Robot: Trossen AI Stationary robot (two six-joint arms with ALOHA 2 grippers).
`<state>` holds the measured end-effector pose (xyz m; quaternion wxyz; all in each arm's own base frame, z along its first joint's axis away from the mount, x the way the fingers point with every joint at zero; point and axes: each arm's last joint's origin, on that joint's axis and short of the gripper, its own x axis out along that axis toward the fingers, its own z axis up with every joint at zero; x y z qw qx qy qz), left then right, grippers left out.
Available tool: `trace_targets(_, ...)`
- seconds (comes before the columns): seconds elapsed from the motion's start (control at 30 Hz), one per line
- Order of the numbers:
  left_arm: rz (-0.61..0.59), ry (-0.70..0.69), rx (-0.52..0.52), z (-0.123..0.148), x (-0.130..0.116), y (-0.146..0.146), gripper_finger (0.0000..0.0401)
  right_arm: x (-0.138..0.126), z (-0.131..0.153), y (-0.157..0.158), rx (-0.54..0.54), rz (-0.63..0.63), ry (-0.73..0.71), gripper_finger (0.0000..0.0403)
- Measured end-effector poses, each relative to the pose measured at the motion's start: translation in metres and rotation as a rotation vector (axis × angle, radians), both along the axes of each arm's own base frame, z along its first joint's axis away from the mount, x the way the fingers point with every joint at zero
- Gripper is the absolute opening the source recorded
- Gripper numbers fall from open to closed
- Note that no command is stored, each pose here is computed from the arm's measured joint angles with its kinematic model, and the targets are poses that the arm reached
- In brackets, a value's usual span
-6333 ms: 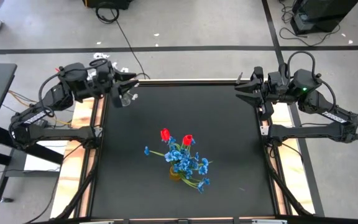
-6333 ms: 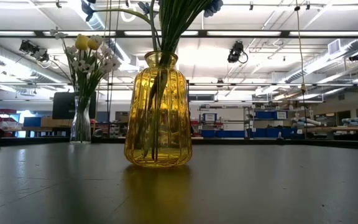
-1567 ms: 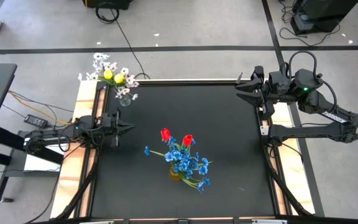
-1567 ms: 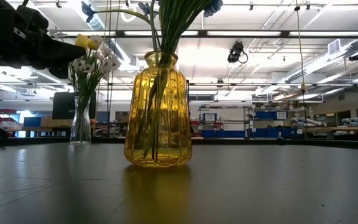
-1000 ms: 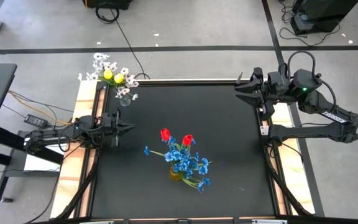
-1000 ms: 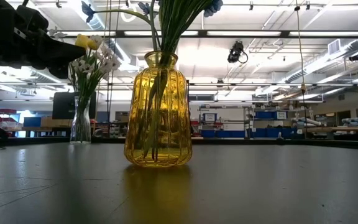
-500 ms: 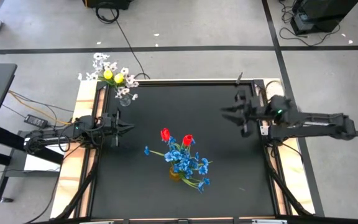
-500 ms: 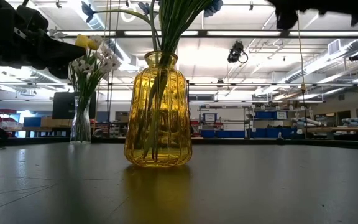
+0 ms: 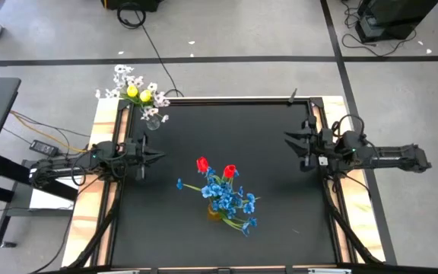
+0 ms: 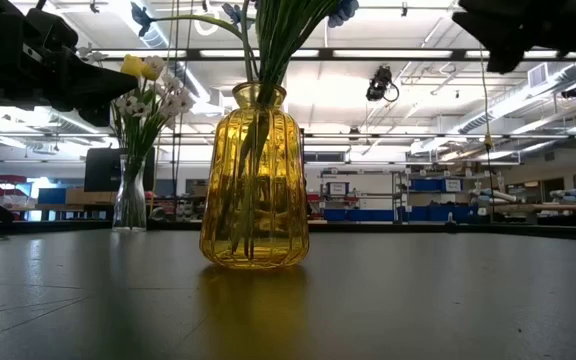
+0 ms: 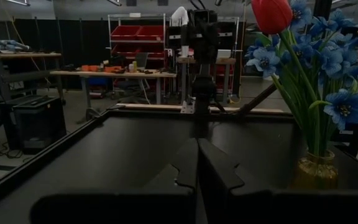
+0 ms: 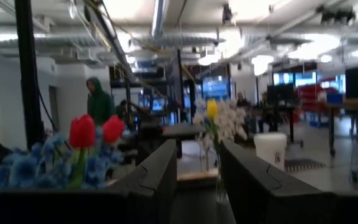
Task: Sort flowers into vase by color
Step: Return to Home Position
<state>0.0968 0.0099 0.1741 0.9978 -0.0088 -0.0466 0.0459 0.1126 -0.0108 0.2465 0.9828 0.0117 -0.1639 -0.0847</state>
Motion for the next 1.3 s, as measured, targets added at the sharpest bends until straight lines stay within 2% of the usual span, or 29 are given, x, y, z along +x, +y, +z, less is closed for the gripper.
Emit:
trace_targets(0.33, 0.0, 0.0, 0.0, 0.0, 0.0, 0.0, 0.0018, -0.02, -0.018, 0.001, 0.14, 0.032, 0.108, 0.0133)
trace_targets(0.6, 0.0, 0.0, 0.0, 0.0, 0.0, 0.0, 0.0018, -0.014, -0.063, 0.003, 0.127, 0.124, 0.125, 0.0133)
trace_targets(0.77, 0.0, 0.0, 0.0, 0.0, 0.0, 0.0, 0.0018, -0.014, -0.066, 0.001, 0.121, 0.075, 0.163, 0.0133)
trace_targets(0.87, 0.0, 0.0, 0.0, 0.0, 0.0, 0.0, 0.0018, -0.013, -0.072, 0.0, 0.166, 0.046, 0.214, 0.0133)
trace_targets(1.03, 0.0, 0.001, 0.0, 0.0, 0.0, 0.0, 0.0018, -0.013, -0.079, 0.001, 0.261, 0.081, 0.267, 0.0133)
trace_targets(1.3, 0.0, 0.001, 0.0, 0.0, 0.0, 0.0, 0.0018, -0.013, -0.075, 0.002, 0.266, 0.117, 0.23, 0.0133)
